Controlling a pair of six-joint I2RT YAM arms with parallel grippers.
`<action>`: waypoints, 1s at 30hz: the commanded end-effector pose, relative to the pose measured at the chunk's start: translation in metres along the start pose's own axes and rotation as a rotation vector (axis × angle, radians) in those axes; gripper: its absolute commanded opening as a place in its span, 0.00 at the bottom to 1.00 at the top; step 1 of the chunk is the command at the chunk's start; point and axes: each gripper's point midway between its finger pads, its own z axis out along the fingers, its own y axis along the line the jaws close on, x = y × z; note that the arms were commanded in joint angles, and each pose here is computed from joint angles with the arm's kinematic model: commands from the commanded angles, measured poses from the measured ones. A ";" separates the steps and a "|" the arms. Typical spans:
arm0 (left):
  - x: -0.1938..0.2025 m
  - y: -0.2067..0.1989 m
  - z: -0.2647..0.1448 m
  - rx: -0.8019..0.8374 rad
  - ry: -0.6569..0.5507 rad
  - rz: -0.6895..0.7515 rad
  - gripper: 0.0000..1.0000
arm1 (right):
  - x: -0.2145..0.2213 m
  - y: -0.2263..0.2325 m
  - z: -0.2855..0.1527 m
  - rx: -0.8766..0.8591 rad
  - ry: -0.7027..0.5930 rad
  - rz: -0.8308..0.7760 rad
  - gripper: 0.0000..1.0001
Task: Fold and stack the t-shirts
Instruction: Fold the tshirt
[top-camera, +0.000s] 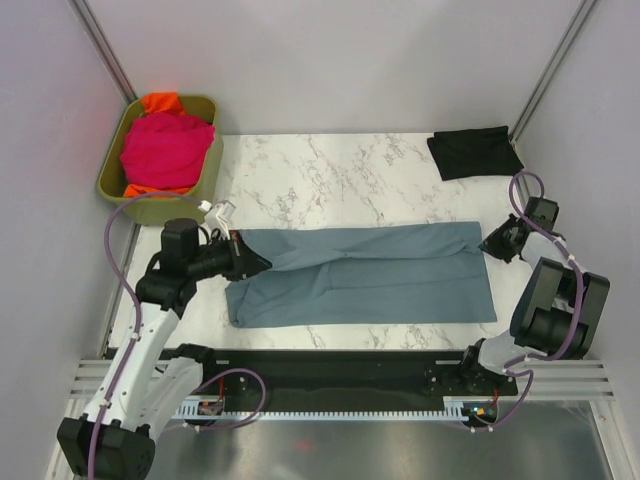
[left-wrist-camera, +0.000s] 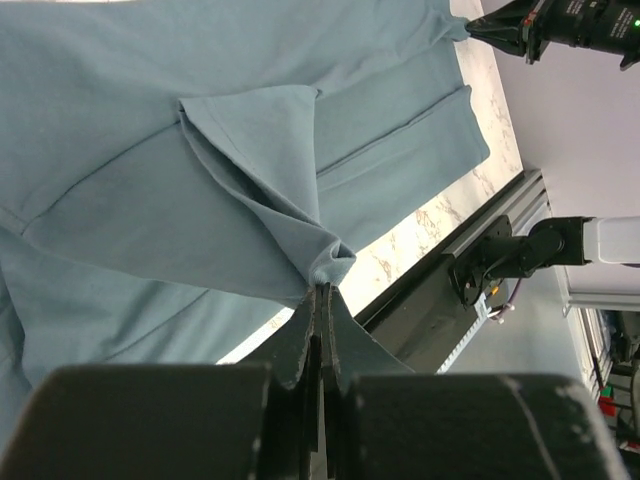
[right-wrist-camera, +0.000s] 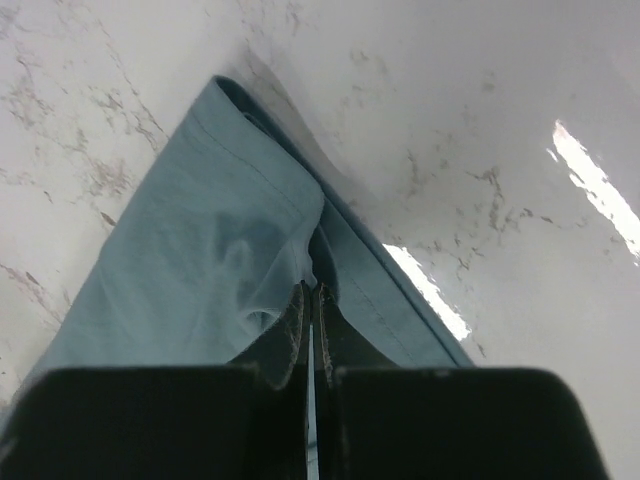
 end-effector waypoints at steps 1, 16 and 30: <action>0.010 -0.003 -0.009 -0.015 0.023 -0.027 0.03 | -0.007 -0.005 -0.011 0.019 -0.078 0.005 0.01; 0.015 0.013 -0.048 -0.286 0.002 -0.086 0.69 | -0.031 0.023 -0.069 -0.093 -0.263 0.023 0.87; -0.021 0.124 0.108 -0.341 0.090 -0.305 0.40 | 0.281 0.311 -0.099 -0.545 0.105 -0.922 0.74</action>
